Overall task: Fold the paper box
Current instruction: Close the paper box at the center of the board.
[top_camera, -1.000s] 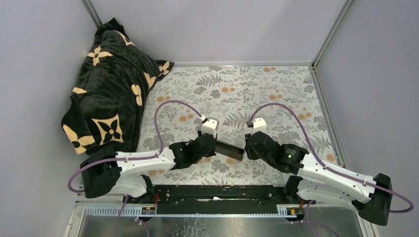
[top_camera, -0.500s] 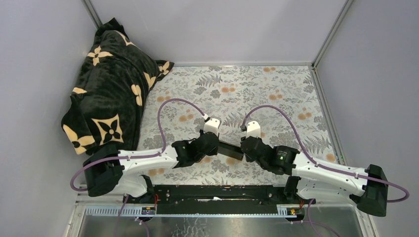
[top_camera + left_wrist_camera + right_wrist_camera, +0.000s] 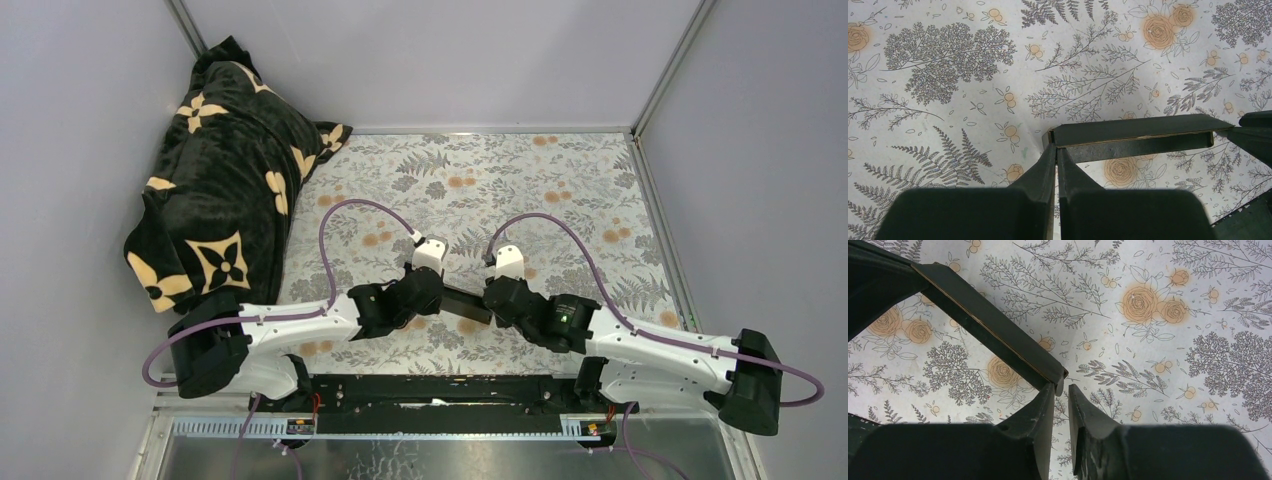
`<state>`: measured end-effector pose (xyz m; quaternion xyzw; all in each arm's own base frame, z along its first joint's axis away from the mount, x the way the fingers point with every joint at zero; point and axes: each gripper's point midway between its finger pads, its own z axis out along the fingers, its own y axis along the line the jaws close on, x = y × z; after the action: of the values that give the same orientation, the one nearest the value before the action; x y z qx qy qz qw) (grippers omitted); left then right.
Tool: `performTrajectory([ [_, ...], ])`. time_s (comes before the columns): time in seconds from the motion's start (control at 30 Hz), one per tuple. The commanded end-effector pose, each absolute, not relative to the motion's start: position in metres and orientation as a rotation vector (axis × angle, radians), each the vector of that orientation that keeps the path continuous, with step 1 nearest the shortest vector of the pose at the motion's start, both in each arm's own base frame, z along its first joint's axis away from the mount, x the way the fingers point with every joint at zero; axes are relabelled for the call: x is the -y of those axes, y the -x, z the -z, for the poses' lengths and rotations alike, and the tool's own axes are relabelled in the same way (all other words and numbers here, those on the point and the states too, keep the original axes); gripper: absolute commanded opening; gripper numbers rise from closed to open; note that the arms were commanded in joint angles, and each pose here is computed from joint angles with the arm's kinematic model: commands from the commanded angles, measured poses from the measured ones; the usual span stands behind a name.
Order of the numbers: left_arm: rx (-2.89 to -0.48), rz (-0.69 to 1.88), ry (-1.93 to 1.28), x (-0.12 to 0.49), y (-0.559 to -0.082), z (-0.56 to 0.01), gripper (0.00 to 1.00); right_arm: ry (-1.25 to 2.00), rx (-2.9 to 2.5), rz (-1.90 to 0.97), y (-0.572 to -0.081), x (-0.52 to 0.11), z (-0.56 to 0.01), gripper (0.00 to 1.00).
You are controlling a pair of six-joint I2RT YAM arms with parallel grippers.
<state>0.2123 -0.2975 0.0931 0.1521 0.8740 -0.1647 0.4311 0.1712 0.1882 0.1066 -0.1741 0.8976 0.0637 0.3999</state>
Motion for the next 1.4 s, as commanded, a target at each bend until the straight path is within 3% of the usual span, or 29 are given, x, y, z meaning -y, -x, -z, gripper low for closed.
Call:
performTrajectory([
  [0.0,-2.211,0.371,-0.4,0.2945,-0.2087,-0.0858,0.06,0.43,-2.229,-0.184,-0.1761,-0.1969,-0.1136,0.24],
  [0.4,-2.214,0.379,-0.396,0.2943,-0.2075,-0.0838,0.05,0.433,-2.24,-0.162,-0.1757,-0.1956,-0.1101,0.24],
  [1.37,-2.209,0.403,-0.396,0.2952,-0.2053,-0.0862,0.05,0.422,-2.231,-0.13,-0.1813,-0.1976,-0.1126,0.11],
])
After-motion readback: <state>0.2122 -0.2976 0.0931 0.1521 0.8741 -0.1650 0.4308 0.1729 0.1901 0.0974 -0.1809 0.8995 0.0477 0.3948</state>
